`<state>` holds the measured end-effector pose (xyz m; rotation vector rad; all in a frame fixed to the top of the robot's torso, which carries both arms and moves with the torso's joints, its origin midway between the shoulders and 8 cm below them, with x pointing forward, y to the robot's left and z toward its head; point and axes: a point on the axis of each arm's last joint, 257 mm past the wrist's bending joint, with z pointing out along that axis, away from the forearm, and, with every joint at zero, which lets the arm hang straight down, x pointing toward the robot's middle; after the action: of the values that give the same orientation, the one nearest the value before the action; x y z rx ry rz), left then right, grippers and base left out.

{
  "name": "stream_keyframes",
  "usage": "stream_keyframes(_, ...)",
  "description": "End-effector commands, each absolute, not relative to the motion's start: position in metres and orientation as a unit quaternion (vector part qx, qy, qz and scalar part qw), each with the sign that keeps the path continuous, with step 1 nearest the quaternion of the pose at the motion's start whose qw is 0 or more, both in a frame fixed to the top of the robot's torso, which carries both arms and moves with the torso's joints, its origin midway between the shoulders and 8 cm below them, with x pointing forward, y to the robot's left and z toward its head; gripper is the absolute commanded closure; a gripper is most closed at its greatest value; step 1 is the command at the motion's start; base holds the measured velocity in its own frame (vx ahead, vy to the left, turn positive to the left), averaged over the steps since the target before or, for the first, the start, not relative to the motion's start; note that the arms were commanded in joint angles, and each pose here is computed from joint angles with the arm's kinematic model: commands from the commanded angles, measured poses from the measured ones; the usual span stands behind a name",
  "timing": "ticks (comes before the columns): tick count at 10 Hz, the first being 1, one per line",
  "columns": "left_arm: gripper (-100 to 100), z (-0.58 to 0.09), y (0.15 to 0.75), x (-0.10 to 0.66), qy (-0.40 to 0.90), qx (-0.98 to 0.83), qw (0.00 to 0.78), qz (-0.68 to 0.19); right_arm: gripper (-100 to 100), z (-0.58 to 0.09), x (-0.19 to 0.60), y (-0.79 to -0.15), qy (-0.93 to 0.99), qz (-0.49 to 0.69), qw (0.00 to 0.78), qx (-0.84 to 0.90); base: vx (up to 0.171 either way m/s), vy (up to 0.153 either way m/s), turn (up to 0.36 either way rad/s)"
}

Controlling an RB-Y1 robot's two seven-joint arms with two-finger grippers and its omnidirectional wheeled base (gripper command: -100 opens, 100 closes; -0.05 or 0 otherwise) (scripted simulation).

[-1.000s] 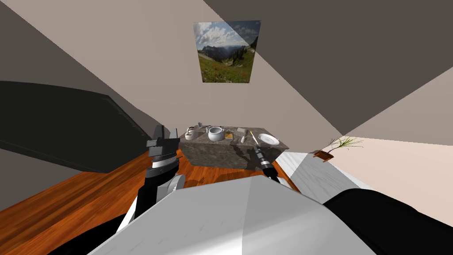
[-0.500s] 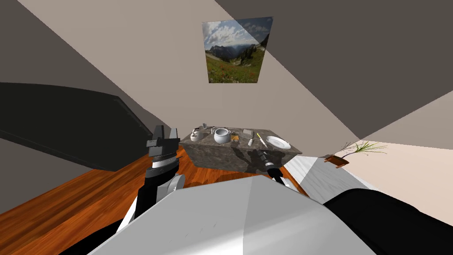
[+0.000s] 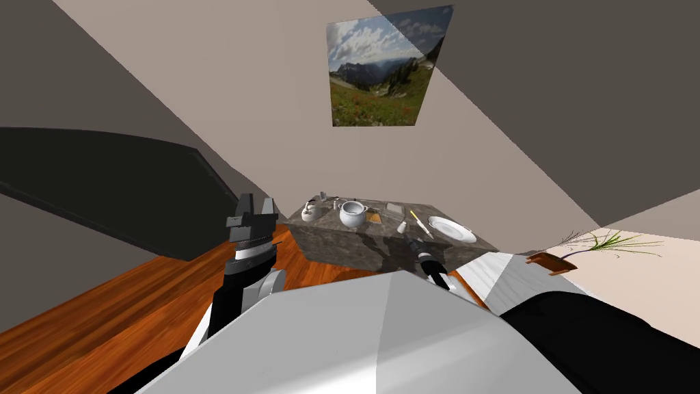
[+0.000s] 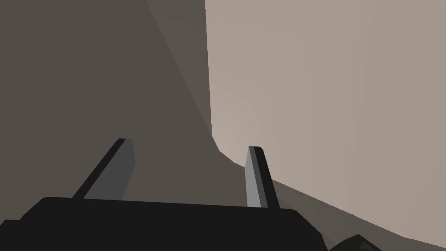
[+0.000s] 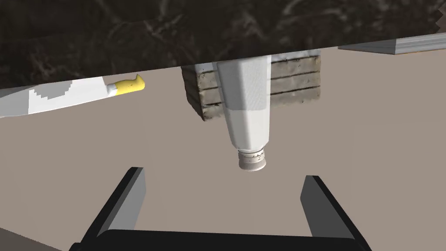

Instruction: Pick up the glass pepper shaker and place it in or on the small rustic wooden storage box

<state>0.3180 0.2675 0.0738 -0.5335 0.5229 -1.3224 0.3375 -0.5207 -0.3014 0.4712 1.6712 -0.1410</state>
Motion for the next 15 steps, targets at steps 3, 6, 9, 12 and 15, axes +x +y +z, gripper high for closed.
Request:
stream_keyframes(3,0,0.074,0.267,0.318,0.237,-0.242,0.725,-0.599,-100,-0.307,0.319,-0.572,0.757,-0.149,0.611,0.174,0.172,0.091,0.08)
stream_keyframes(6,0,0.074,0.267,0.318,0.237,-0.242,0.725,-0.599,-100,-0.307,0.316,-0.578,0.759,-0.159,0.608,0.17,0.056,0.038,0.017)
stream_keyframes(9,0,0.074,0.267,0.318,0.237,-0.242,0.725,-0.599,-100,-0.308,0.326,-0.586,0.756,-0.168,0.607,0.178,-0.019,-0.019,0.074)
stream_keyframes(12,0,0.074,0.268,0.318,0.237,-0.242,0.725,-0.599,100,-0.308,0.328,-0.588,0.756,-0.169,0.607,0.18,-0.019,-0.022,0.047)
stream_keyframes(15,0,0.074,0.268,0.318,0.237,-0.242,0.725,-0.599,100,-0.308,0.328,-0.588,0.755,-0.169,0.607,0.181,0.0,0.0,0.0)
